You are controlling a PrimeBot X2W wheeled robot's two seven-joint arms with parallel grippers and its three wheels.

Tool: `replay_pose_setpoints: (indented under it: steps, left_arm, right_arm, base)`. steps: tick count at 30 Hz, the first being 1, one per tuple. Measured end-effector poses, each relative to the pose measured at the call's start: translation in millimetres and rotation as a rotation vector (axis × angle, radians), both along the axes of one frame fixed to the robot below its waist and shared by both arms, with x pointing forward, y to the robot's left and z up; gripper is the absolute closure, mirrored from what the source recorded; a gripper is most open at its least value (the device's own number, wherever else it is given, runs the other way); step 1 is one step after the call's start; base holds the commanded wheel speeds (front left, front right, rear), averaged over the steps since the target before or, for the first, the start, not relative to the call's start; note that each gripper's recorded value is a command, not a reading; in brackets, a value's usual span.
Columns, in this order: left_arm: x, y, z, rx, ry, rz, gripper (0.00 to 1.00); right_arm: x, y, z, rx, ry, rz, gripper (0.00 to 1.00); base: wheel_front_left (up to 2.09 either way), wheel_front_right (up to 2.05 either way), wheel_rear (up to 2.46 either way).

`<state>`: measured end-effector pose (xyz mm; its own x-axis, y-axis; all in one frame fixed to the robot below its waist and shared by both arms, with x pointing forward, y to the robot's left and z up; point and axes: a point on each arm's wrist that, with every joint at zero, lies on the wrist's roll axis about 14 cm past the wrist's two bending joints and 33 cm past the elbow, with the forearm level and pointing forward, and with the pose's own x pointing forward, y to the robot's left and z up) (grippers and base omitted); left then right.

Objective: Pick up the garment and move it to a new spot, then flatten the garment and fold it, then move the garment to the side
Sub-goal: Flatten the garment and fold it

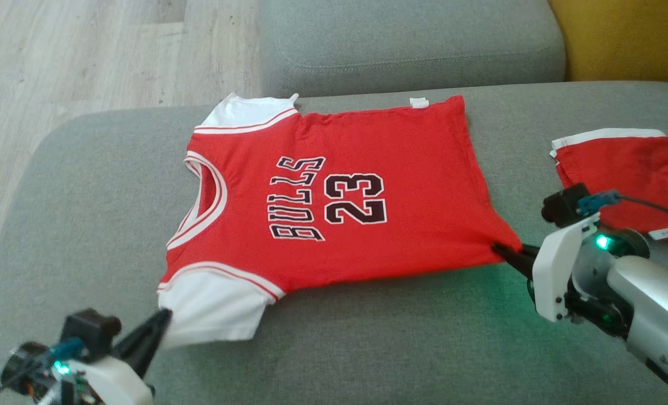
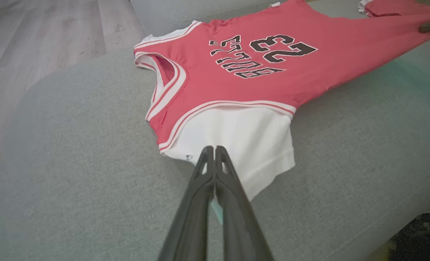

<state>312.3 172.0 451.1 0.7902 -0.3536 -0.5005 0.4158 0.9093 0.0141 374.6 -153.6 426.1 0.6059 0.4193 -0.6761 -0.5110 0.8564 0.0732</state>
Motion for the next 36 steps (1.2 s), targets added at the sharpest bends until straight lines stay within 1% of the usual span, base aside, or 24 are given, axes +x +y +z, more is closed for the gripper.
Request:
replay_pose_setpoints:
  steps: [3, 8, 13, 16, 21, 28, 36]
  left_arm:
    - [7, 4, 12, 0.0, -0.035, 0.024, 1.0]
    - [19, 4, 18, 0.004, -0.064, 0.031, 1.0]
    - [48, 6, 31, 0.017, -0.112, 0.04, 1.0]
    - [65, 9, 36, 0.025, -0.126, 0.042, 1.0]
    - [92, 14, 34, 0.068, -0.108, 0.036, 1.0]
    - [133, 11, 30, 0.117, -0.082, 0.014, 1.0]
    - [177, 2, 20, 0.177, -0.06, -0.009, 1.0]
  right_arm:
    - [5, 5, 7, 0.04, -0.018, -0.008, 1.0]
    - [6, 6, 1, 0.044, -0.003, -0.008, 1.0]
    - [13, 9, -4, 0.054, 0.012, -0.013, 1.0]
    - [24, 11, -3, 0.058, 0.009, -0.017, 1.0]
    - [40, 15, -7, 0.085, 0.036, -0.05, 1.0]
    - [66, 19, -10, 0.12, 0.065, -0.101, 1.0]
    - [85, 17, -19, 0.12, 0.094, -0.14, 1.0]
  base:
    - [0.0, 0.0, 0.0]
    - [0.0, 0.0, 0.0]
    - [0.0, 0.0, 0.0]
    - [0.0, 0.0, 0.0]
    - [0.0, 0.0, 0.0]
    - [0.0, 0.0, 0.0]
    - [0.0, 0.0, 0.0]
